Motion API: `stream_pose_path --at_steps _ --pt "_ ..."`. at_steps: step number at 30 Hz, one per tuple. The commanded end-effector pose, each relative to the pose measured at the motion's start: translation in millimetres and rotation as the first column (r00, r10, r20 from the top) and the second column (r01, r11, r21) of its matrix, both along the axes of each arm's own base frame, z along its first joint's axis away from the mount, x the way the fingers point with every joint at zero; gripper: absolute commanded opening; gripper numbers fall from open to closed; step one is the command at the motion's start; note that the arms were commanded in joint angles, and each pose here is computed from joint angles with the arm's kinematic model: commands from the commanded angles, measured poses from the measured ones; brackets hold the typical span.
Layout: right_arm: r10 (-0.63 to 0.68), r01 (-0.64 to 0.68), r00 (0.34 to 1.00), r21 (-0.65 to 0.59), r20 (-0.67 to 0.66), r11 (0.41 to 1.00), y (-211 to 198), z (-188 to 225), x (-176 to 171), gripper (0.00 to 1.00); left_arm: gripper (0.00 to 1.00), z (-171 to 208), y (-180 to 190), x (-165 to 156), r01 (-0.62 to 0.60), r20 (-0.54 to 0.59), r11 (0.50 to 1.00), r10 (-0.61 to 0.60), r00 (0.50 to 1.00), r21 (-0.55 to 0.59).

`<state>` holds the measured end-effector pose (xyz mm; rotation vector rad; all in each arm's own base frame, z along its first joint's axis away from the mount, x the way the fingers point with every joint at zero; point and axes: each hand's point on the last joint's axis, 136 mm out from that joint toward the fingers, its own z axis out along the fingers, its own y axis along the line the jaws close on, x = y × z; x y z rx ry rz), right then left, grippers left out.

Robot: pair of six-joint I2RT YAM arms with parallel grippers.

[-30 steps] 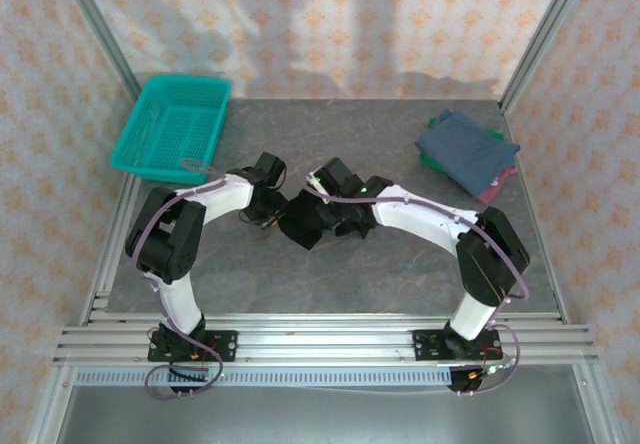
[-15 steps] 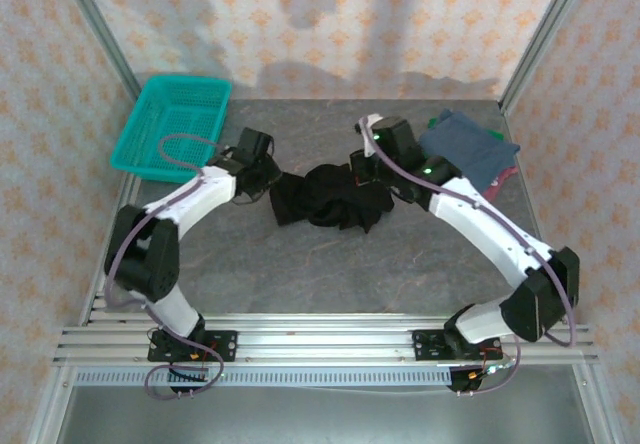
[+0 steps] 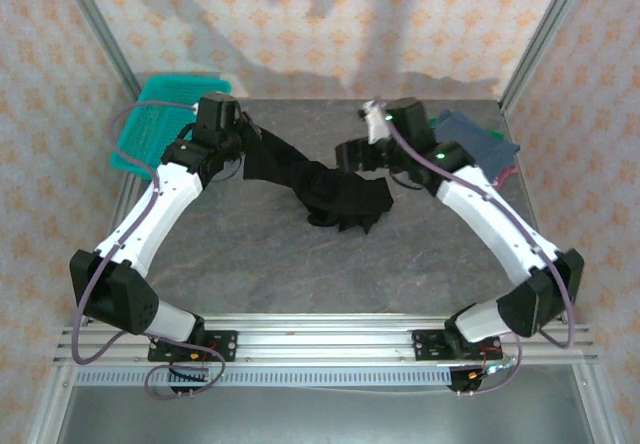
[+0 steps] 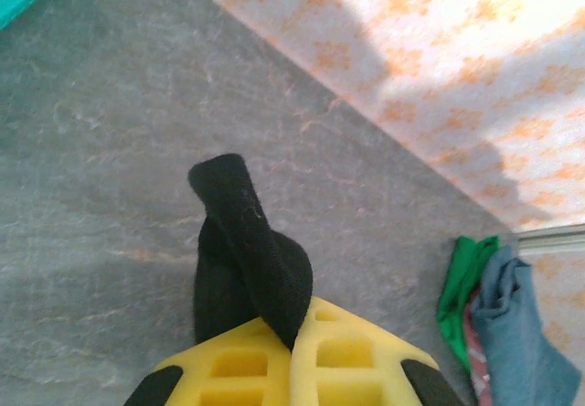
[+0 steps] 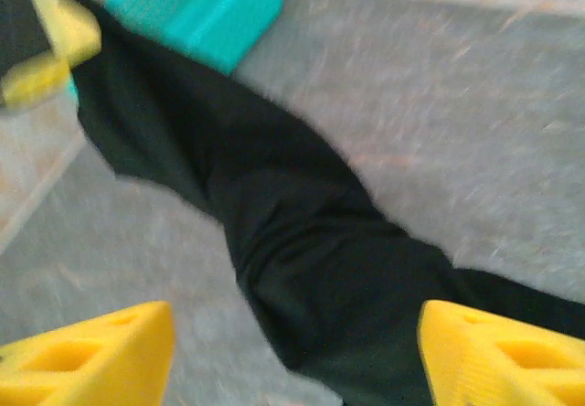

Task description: Fold and stack the t-shirts

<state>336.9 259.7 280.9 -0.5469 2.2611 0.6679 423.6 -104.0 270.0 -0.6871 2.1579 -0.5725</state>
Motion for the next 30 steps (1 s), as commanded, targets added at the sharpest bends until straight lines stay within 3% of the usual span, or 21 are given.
stream_pose_path --at_steps 1,7,12,18,20,22,24,30 --pt "0.124 -0.144 0.981 -0.123 -0.151 0.982 19 -49 -31 0.77 0.0 -24 0 -6 0.029 -0.065 0.999 -0.028 0.997 0.019" --pt "0.236 -0.278 0.957 -0.309 -0.167 0.91 44 -104 -53 0.79 0.0 -37 2 -13 0.027 -0.093 0.999 -0.026 0.995 0.018" --pt "0.156 -0.192 0.981 -0.521 -0.112 0.832 20 -136 -31 0.76 0.0 -35 6 -20 0.031 -0.096 0.999 -0.029 0.995 0.018" --pt "0.145 -0.16 0.986 -0.665 -0.078 0.73 -6 -170 -22 0.74 0.0 -30 11 -28 0.024 -0.093 1.0 -0.023 0.995 0.008" --pt "0.124 -0.125 0.991 -0.714 -0.053 0.689 -14 -183 -13 0.65 0.0 -27 11 -29 0.028 -0.088 1.0 -0.027 0.996 0.003" --pt "0.082 -0.057 0.997 -0.745 -0.004 0.664 -19 -188 2 0.36 0.0 -23 12 -31 0.027 -0.082 1.0 -0.027 0.996 -0.004" --pt "0.042 0.016 0.997 -0.731 0.061 0.682 -17 -170 20 0.17 0.0 -18 12 -33 0.03 -0.078 1.0 -0.03 0.997 -0.003" --pt "-0.005 0.119 0.975 -0.498 0.224 0.859 -3 -49 42 0.04 0.0 17 24 -32 0.01 -0.016 1.0 -0.01 1.0 -0.014"
